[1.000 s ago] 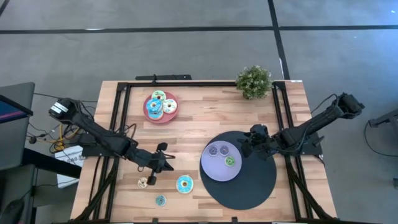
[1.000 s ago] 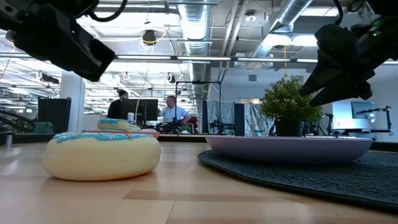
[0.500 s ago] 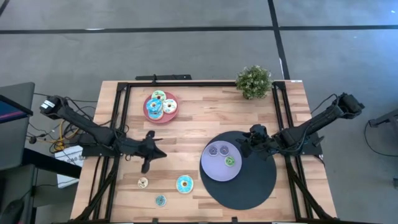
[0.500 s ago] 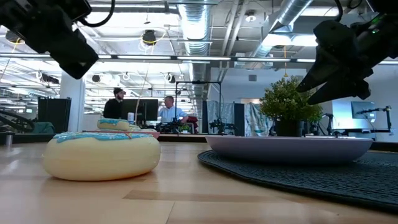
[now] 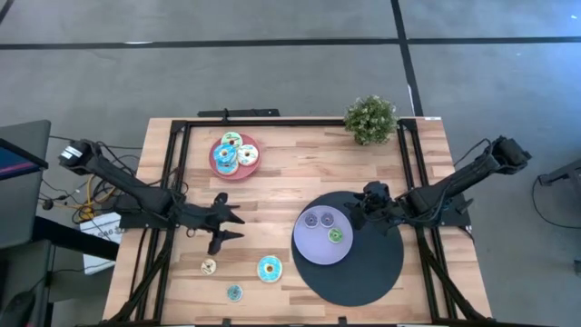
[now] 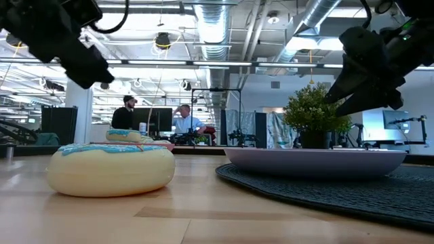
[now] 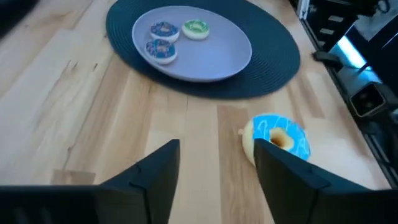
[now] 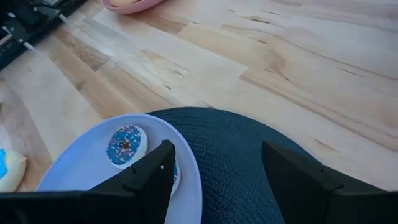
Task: Pick & Place donuts
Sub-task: Put the small white donut on the purple plate
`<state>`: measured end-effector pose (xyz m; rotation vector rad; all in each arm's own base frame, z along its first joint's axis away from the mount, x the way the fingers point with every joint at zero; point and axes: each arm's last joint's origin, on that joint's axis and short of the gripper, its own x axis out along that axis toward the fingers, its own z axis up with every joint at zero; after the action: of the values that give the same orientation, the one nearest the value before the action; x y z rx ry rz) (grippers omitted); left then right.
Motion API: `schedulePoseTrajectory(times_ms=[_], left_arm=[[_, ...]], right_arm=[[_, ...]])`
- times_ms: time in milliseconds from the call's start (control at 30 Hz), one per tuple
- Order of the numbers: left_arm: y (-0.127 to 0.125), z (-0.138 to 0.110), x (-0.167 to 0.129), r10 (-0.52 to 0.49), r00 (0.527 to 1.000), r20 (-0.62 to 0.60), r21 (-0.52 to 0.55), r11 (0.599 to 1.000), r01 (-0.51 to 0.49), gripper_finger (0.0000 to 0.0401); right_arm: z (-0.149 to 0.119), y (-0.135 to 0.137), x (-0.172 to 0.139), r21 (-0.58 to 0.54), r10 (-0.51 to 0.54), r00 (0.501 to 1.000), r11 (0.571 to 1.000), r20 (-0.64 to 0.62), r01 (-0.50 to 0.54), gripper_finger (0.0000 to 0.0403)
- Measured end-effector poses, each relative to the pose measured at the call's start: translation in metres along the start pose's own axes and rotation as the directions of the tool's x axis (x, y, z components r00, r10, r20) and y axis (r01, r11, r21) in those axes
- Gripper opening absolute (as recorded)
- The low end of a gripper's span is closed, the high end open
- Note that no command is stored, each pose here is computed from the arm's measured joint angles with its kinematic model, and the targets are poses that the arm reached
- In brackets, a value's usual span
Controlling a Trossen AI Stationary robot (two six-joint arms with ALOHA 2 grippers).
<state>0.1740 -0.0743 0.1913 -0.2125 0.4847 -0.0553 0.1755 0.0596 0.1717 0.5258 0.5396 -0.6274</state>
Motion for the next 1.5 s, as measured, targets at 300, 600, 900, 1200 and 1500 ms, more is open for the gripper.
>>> schedulePoseTrajectory(times_ms=[300,600,900,1200,1500], left_arm=[[-0.025,0.036,0.026,0.132,0.965,-0.227,0.149,0.984,-0.1,0.0213],[-0.05,0.038,0.045,0.154,0.759,-0.633,0.034,0.985,-0.172,0.0213],[-0.073,0.005,0.038,0.215,0.604,-0.768,-0.016,0.936,-0.353,0.0213],[-0.111,-0.017,0.013,0.206,0.629,-0.75,-0.139,0.88,-0.455,0.0213],[-0.12,-0.025,0.003,0.257,0.675,-0.692,-0.173,0.848,-0.501,0.0261]], right_arm=[[-0.007,0.001,0.008,-0.031,-0.033,0.999,0.999,-0.018,0.032,0.023],[-0.014,0.002,0.013,-0.059,-0.041,0.996,0.998,-0.084,0.036,0.023],[-0.012,0.003,0.012,-0.047,-0.028,0.997,0.999,-0.078,0.024,0.023],[-0.011,0.006,0.012,-0.02,0.013,0.996,1.0,-0.085,-0.014,0.023],[-0.011,0.007,0.012,-0.019,0.014,0.996,1.0,-0.084,-0.016,0.023]])
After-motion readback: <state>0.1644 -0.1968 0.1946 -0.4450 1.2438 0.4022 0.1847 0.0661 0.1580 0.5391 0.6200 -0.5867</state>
